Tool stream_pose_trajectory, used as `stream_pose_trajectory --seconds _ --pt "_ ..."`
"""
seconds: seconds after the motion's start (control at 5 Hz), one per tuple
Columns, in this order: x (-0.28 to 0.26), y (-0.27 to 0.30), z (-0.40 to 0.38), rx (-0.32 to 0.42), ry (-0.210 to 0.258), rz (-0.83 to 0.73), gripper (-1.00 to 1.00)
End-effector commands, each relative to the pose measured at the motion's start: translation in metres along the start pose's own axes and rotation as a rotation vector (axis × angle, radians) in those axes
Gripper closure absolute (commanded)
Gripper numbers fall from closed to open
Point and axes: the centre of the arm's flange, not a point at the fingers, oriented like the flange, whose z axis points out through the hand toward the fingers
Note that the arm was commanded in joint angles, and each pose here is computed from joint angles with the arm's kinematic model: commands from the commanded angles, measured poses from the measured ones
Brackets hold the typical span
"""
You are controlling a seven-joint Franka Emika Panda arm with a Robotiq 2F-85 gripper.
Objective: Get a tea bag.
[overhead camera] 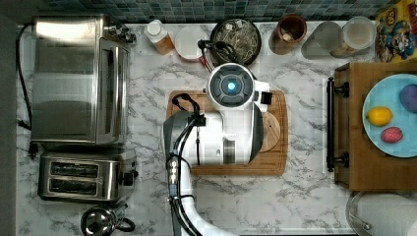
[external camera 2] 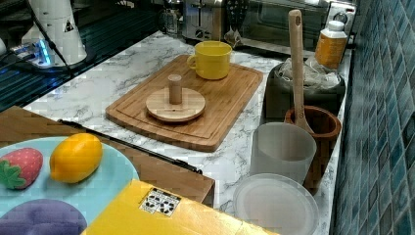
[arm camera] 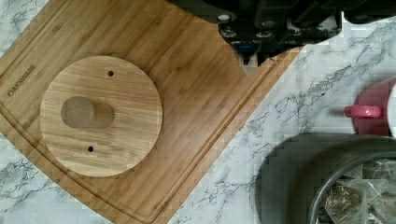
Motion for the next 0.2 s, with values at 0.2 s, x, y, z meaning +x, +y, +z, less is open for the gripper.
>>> stream_pose_trajectory --seconds 0.2 --pt "-0.0173 -0.0026 -0.0981 0.192 0.083 -0.034 1.0"
